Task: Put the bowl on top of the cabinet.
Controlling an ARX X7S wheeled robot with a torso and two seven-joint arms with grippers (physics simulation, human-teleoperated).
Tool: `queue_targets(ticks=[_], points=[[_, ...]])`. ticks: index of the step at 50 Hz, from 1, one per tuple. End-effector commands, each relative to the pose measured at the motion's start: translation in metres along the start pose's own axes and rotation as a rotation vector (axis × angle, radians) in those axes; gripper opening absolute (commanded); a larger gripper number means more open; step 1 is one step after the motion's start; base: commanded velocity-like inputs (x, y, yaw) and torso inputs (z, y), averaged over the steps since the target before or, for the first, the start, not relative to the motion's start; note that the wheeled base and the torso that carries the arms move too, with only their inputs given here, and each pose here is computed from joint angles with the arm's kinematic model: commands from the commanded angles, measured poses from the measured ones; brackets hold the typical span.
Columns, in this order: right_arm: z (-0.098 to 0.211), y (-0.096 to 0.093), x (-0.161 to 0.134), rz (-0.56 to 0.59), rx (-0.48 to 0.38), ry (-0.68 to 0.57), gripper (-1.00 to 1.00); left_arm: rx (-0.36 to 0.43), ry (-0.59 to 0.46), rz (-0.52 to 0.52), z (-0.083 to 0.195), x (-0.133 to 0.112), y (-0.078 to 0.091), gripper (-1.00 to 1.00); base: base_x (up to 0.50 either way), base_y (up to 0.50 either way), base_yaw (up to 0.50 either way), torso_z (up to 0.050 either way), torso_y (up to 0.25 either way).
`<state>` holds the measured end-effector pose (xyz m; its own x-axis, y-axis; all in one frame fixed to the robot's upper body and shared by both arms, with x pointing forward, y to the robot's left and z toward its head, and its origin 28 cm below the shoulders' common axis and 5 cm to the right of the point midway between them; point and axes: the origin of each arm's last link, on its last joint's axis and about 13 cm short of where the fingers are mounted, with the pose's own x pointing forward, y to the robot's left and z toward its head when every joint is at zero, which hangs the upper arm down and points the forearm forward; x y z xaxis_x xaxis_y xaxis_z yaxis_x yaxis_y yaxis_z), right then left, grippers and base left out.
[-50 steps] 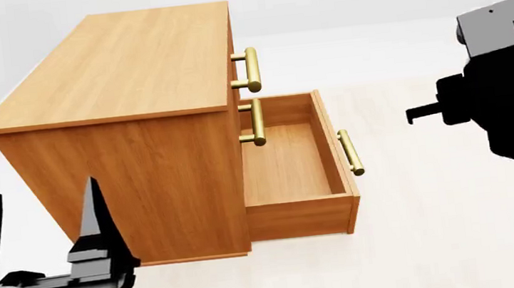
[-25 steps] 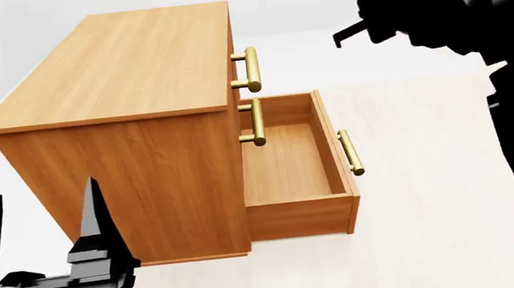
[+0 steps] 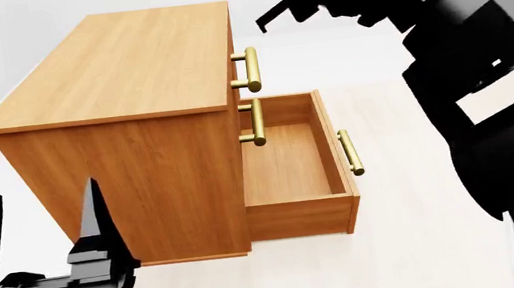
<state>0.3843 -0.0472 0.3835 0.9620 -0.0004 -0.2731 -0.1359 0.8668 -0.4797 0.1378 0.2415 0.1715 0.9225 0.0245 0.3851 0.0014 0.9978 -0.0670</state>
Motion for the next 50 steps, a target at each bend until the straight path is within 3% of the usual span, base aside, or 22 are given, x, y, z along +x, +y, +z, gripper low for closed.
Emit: queue_targets(ticks=[1, 32, 50], points=[[0.013, 0.024, -0.007, 0.043, -0.081, -0.04, -1.0, -0.002, 0.0, 0.002, 0.001, -0.001, 0.0, 1.0, 0.0, 0.0, 0.0, 0.0, 0.0], [0.03, 0.062, -0.034, 0.22, -0.126, -0.168, -1.0, -0.012, -0.005, 0.016, 0.003, -0.001, 0.004, 1.0, 0.0, 0.0, 0.0, 0.0, 0.001], [0.035, 0.076, -0.041, 0.32, -0.058, -0.233, -1.0, -0.016, -0.006, 0.016, 0.005, -0.002, 0.004, 1.0, 0.0, 0.0, 0.0, 0.0, 0.001]])
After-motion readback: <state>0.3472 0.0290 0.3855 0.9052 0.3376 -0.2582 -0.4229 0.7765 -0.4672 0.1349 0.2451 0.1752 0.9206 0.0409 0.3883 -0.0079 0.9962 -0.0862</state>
